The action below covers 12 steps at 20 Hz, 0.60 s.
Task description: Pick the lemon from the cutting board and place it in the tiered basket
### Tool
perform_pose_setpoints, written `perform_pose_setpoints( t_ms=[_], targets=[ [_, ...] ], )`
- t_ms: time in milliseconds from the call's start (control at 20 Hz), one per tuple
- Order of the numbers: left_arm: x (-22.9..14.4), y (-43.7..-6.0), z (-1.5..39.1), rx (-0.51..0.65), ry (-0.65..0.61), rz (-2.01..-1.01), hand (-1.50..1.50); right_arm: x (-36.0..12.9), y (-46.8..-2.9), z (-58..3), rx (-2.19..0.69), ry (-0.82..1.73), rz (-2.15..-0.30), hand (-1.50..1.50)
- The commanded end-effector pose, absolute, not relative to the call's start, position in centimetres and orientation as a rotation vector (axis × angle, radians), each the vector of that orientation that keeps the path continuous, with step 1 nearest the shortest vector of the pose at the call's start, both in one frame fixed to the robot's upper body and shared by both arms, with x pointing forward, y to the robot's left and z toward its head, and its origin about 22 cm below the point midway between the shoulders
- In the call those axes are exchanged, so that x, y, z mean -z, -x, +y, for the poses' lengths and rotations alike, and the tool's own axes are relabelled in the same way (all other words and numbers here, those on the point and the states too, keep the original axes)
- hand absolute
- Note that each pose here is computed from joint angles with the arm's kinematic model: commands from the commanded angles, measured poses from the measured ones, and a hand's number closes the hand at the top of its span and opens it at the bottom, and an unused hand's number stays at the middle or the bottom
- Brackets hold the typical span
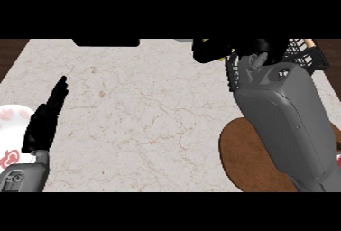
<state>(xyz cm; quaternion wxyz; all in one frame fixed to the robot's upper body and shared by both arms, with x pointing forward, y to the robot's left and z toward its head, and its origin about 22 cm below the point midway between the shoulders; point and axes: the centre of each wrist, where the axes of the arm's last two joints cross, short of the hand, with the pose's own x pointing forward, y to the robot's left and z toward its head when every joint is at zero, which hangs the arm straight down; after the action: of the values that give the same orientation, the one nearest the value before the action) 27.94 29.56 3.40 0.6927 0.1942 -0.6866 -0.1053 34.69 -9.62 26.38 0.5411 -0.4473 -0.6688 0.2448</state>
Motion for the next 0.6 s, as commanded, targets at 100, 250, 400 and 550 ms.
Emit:
perform_pose_setpoints(
  t_ms=[100, 250, 400, 550],
  targets=[
    [-3.5, -26.9, 29.3, 0.242, -0.408, -1.544, 0.00, -24.8, -38.6, -12.8, -0.694, 1.281, -1.500, 1.50],
    [-2.8, -27.0, 28.1, 0.233, -0.403, -1.546, 0.00, -24.9, -39.4, -15.6, -0.715, 1.415, -1.421, 1.50],
    [-4.7, -29.4, 29.8, 0.231, -0.425, -1.540, 0.00, -23.4, -40.0, -17.3, -0.773, 1.528, -1.331, 1.50],
    [-3.3, -27.6, 30.2, 0.237, -0.431, -1.533, 0.00, -26.7, -41.4, -21.1, -0.715, 1.541, -1.357, 1.50]
  ],
)
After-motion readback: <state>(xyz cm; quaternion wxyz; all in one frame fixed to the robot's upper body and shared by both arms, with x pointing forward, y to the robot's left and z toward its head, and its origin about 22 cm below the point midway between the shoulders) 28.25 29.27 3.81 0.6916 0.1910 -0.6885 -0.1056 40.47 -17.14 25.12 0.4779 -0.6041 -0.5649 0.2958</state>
